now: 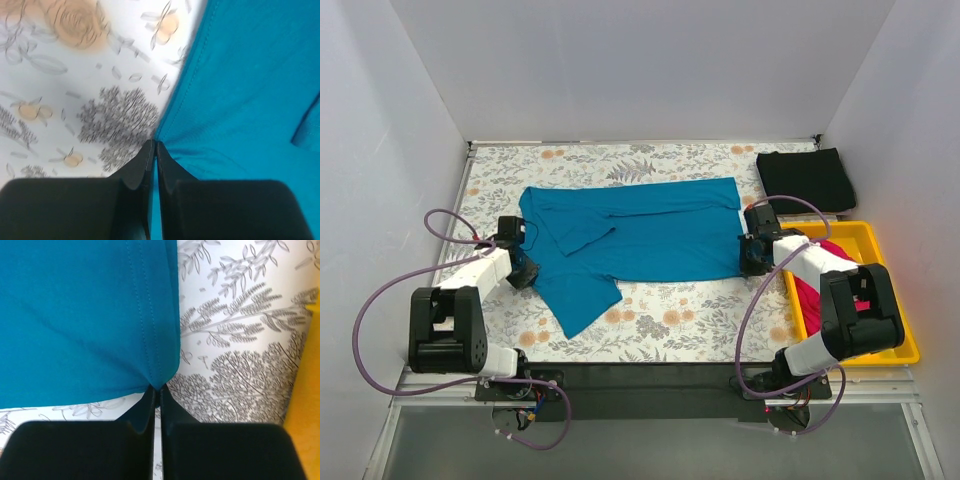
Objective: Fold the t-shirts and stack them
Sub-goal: Fold the tshirt
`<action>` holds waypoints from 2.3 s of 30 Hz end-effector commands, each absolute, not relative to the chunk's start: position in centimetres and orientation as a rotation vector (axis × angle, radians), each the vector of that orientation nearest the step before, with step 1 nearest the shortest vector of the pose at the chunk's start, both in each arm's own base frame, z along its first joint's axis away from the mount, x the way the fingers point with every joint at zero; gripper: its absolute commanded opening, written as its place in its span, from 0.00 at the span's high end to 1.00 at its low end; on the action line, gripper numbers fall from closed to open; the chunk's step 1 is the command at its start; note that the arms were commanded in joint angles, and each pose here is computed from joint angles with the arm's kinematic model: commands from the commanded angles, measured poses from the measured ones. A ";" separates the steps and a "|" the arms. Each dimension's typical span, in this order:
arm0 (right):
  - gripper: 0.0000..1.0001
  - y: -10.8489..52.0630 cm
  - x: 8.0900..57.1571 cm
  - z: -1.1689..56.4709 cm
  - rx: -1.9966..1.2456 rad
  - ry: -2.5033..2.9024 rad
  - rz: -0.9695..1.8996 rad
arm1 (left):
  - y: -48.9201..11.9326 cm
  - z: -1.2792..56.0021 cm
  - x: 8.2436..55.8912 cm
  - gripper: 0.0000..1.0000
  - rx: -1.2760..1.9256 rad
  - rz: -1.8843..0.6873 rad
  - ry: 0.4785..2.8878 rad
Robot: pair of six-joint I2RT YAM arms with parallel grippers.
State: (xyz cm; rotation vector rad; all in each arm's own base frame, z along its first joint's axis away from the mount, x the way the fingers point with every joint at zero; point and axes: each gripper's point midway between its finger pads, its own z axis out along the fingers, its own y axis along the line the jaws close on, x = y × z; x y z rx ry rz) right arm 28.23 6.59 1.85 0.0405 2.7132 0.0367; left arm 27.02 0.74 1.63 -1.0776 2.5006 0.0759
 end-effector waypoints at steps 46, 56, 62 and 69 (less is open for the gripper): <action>0.99 5.9 42.8 8.3 0.060 2.666 0.008 | 2.0 8.0 41.4 1.00 -1.100 -0.028 2.433; 0.99 4.9 43.4 5.0 0.085 2.716 -0.018 | 2.5 5.5 41.1 1.00 -1.161 0.017 2.432; 0.99 4.6 43.3 5.0 0.090 2.714 -0.026 | 2.4 7.7 41.8 1.00 -1.137 -0.025 2.377; 0.99 5.1 43.8 6.4 0.088 2.681 0.016 | 2.9 8.9 40.8 1.00 -1.158 -0.018 2.327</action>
